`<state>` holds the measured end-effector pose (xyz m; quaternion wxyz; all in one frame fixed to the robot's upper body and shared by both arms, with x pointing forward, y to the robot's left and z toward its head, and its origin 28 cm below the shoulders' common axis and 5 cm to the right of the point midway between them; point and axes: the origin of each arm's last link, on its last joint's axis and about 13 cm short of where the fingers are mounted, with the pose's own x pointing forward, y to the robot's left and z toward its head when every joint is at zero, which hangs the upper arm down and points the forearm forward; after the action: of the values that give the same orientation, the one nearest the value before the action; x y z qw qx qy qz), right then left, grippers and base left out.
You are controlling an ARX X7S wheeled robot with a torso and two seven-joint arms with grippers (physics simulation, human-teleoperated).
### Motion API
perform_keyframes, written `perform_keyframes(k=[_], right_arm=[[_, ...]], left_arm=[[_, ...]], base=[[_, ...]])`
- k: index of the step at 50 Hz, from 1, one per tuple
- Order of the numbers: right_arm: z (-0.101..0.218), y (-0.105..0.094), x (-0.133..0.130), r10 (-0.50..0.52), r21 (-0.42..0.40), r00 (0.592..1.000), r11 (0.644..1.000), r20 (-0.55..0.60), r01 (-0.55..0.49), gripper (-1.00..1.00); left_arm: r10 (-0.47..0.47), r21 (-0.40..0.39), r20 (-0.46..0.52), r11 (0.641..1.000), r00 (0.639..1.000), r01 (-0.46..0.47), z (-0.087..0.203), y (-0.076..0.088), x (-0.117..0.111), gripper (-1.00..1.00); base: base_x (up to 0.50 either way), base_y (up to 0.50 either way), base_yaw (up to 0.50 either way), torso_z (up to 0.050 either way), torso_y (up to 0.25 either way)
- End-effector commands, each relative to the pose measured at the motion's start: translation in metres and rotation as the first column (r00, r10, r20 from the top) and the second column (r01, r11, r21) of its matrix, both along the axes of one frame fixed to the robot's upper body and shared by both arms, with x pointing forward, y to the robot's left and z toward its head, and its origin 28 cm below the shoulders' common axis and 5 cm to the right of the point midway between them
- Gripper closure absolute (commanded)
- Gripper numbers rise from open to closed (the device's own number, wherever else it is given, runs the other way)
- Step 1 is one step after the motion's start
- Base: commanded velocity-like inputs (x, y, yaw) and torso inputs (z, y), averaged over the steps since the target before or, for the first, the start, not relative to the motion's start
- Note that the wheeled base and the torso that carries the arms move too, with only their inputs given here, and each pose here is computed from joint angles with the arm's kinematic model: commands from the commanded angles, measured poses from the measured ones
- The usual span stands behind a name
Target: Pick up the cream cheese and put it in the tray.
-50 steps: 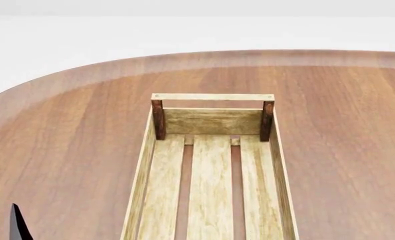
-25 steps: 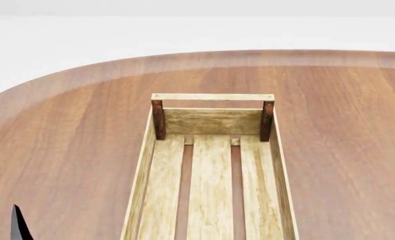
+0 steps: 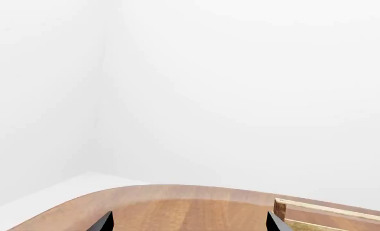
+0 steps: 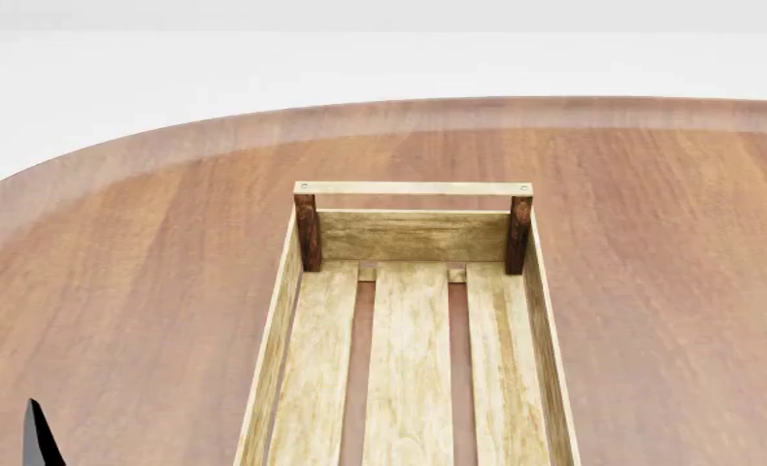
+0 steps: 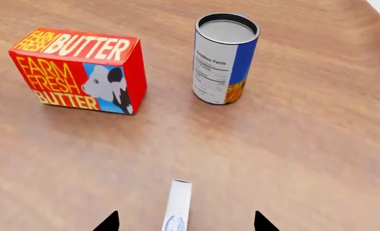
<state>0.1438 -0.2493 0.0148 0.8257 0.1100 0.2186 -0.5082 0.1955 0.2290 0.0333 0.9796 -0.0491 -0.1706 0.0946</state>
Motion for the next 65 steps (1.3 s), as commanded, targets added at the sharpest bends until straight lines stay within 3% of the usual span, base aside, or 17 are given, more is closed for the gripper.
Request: perform_keyframes(k=[1, 16, 18, 60, 61, 65], right_arm=[[-0.009, -0.003, 0.006, 0.005, 0.045, 1.0, 0.999, -0.015, -0.004, -1.0], [-0.016, -0.005, 0.01, 0.015, 0.088, 1.0, 0.996, -0.024, -0.013, -1.0], [-0.019, -0.007, 0.011, -0.029, 0.06, 0.998, 0.998, -0.05, 0.032, -1.0], [-0.036, -0.013, 0.02, 0.002, 0.123, 0.996, 0.992, -0.09, 0.009, -1.0], [-0.036, -0.013, 0.02, 0.003, 0.122, 0.996, 0.993, -0.091, 0.008, 1.0], [-0.036, -0.013, 0.02, -0.002, 0.118, 0.997, 0.993, -0.083, 0.012, 1.0]], left_arm=[[0.0, -0.001, 0.0, 1.0, 1.0, 0.0, 0.0, 0.0, 0.0, -1.0], [0.003, -0.006, 0.005, 1.0, 1.0, -0.003, 0.001, 0.002, -0.001, -1.0], [0.003, -0.005, 0.005, 1.0, 1.0, -0.003, 0.001, 0.002, -0.001, -1.0], [0.004, 0.004, -0.001, 1.0, 1.0, -0.004, 0.001, 0.0, -0.001, -1.0], [0.004, 0.004, -0.001, 1.0, 1.0, -0.004, 0.001, 0.0, -0.001, -1.0], [0.004, 0.003, 0.0, 1.0, 1.0, -0.004, 0.001, 0.0, -0.002, -1.0]], base=[[0.0, 0.0, 0.0, 0.0, 0.0], [0.0, 0.0, 0.0, 0.0, 0.0], [0.0, 0.0, 0.0, 0.0, 0.0], [0.0, 0.0, 0.0, 0.0, 0.0], [0.0, 0.0, 0.0, 0.0, 0.0], [0.0, 0.0, 0.0, 0.0, 0.0]])
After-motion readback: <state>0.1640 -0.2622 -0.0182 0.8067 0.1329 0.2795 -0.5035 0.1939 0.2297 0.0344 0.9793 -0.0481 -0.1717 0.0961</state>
